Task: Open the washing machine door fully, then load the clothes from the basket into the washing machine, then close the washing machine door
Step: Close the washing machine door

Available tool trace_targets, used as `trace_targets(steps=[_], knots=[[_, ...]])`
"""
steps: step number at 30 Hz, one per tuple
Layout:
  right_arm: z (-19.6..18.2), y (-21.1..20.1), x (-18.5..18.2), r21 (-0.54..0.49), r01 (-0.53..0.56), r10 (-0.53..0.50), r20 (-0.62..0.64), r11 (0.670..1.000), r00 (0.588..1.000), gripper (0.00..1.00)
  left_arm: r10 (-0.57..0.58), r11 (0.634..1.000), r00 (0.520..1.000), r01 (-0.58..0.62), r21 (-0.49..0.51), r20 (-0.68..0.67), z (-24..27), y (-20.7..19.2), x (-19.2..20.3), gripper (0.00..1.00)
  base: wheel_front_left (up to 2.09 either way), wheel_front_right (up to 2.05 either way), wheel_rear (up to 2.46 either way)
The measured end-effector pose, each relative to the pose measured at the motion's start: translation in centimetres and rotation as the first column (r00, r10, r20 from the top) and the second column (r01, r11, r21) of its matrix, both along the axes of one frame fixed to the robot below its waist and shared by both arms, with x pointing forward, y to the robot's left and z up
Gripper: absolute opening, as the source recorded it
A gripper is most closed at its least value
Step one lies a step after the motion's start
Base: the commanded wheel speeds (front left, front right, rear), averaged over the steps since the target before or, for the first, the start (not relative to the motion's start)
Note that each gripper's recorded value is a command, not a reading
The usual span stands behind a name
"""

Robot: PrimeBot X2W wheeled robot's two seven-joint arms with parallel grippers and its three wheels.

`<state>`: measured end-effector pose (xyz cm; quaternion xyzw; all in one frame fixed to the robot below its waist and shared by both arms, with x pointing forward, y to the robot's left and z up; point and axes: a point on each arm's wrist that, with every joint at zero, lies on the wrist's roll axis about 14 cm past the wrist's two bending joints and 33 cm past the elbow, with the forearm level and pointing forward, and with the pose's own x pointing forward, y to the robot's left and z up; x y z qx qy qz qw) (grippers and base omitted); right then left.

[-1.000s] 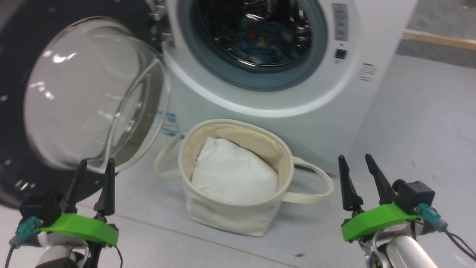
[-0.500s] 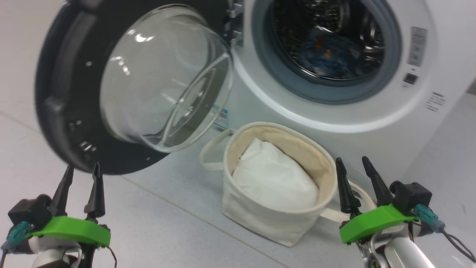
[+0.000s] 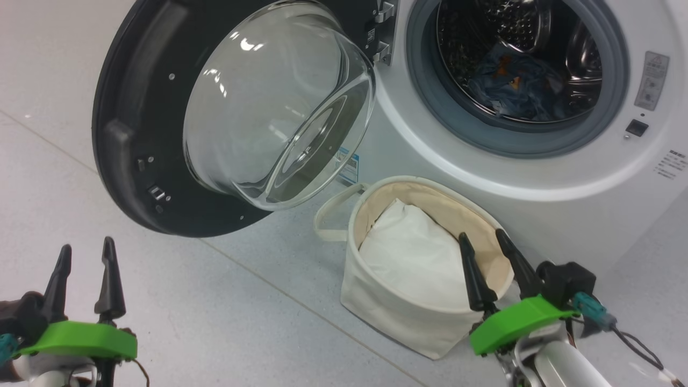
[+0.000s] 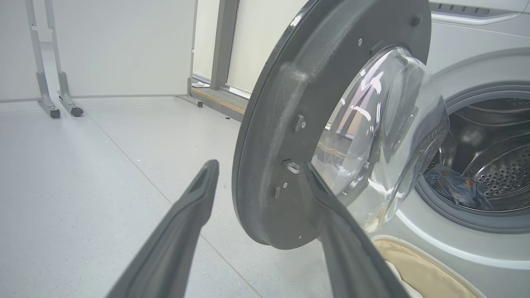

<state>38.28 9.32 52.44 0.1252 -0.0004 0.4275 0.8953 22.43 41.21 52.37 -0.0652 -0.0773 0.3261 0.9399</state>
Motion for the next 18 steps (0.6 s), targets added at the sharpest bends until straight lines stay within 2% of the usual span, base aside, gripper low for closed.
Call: trace_targets(steps=[18], knots=[[1.07, 0.93, -0.05, 0.011, -0.026, 0.026, 0.02, 1.0, 0.999, 1.0, 0.016, 1.0, 1.0, -0.016, 0.005, 0.009, 0.11, 0.2, -0.52, 1.0, 0.0, 0.0, 0.0]])
